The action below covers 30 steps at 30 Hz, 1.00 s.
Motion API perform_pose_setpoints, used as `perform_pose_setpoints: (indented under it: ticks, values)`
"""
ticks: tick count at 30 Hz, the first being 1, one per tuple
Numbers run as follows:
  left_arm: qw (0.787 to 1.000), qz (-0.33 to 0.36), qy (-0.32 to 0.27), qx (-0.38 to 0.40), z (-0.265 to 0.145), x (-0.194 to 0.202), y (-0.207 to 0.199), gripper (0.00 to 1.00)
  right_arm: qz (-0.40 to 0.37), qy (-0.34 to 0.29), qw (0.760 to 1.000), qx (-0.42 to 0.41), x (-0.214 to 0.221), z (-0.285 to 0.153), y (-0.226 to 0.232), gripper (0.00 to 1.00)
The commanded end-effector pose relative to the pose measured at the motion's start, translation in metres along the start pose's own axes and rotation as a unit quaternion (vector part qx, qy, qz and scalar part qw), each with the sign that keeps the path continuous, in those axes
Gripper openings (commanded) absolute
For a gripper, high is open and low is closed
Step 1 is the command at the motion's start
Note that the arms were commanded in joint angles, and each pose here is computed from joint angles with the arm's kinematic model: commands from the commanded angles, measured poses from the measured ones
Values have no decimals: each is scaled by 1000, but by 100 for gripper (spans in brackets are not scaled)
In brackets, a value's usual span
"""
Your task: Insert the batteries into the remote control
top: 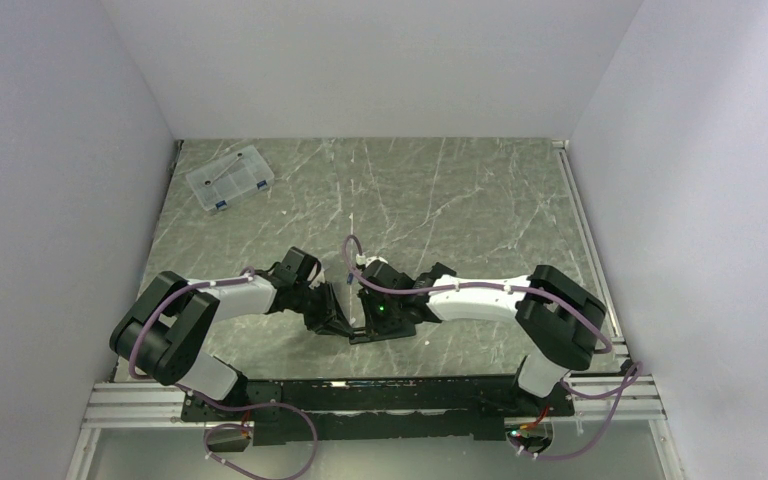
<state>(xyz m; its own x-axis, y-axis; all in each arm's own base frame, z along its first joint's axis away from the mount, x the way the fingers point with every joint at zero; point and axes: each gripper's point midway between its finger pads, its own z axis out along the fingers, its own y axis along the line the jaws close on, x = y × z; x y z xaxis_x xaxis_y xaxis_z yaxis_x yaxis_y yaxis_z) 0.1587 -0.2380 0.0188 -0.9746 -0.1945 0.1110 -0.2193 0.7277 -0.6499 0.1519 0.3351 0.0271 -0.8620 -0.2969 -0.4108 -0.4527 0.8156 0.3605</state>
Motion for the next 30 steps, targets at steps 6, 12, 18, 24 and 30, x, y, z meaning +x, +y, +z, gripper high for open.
perform_pose_setpoints:
  ticks: [6,12,18,24,30]
  values:
    - [1000,13,1,23,0,0,-9,25,-41,26,998,49,11,15,0,9]
    - [1000,15,2,26,0,2,-10,25,-64,41,993,87,17,20,-4,10]
    - [999,20,2,26,0,2,-8,24,-83,48,988,122,18,20,-11,10]
    - [999,23,8,27,3,4,-5,13,-95,53,984,144,20,21,-13,11]
    - [999,26,13,23,4,5,-5,10,-97,38,983,154,10,14,-11,16]
